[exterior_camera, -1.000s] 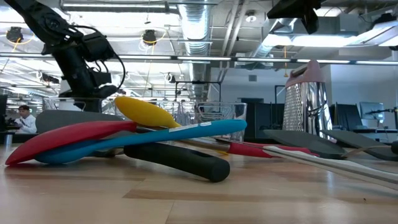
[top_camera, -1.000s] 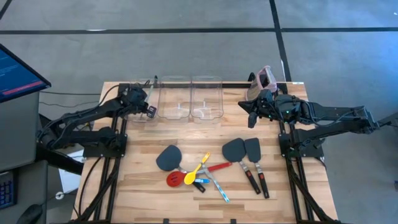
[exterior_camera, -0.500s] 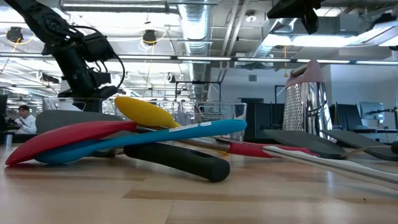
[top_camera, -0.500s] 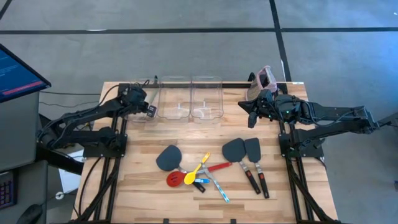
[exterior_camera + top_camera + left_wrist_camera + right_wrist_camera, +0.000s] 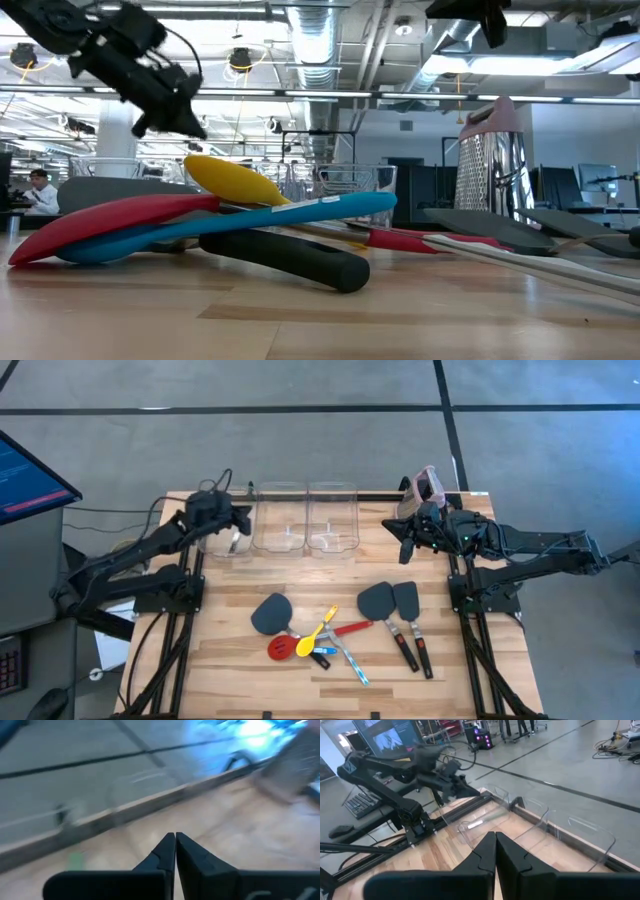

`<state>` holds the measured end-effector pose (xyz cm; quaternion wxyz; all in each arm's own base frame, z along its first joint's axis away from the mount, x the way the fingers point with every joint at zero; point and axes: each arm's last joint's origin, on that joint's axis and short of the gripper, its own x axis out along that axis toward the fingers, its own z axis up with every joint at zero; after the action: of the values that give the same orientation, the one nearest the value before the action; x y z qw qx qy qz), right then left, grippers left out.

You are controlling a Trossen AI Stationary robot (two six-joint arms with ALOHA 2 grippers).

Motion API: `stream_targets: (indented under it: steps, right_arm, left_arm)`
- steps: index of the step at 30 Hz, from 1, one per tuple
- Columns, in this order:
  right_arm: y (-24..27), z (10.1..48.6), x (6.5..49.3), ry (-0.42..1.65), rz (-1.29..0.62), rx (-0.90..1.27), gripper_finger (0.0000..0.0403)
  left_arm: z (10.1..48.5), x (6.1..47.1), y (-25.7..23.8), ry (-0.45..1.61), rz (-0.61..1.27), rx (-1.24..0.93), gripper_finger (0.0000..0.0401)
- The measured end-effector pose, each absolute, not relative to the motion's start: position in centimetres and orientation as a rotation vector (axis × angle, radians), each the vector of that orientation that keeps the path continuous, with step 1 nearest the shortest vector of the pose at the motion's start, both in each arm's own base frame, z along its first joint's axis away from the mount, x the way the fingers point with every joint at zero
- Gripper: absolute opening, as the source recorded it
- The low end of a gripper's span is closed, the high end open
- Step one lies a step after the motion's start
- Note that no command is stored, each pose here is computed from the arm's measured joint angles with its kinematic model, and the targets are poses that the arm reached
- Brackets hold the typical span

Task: Pick & Place Kitchen Items
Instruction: Put the black spatula into the middle transparent bin

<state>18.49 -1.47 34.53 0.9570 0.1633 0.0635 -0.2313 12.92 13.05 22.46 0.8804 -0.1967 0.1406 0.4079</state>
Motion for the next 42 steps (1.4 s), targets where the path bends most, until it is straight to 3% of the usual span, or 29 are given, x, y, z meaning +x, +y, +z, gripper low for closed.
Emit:
stream_targets:
  steps: [18,33,42]
  right_arm:
    - [-1.5,36.0,18.7,-0.028,-0.441,0.365,0.0001]
    - [-1.5,36.3,18.7,-0.055,-0.436,0.371,0.0001]
    - [-1.5,36.7,18.7,-0.089,-0.429,0.338,0.0001]
  left_arm:
    - [29.5,12.0,6.0,-0.181,0.184,-0.308,0.0001]
    - [30.2,14.0,2.8,-0.261,0.083,-0.333,0.0001]
    - [33.4,14.9,1.6,-0.323,-0.001,-0.214,0.0001]
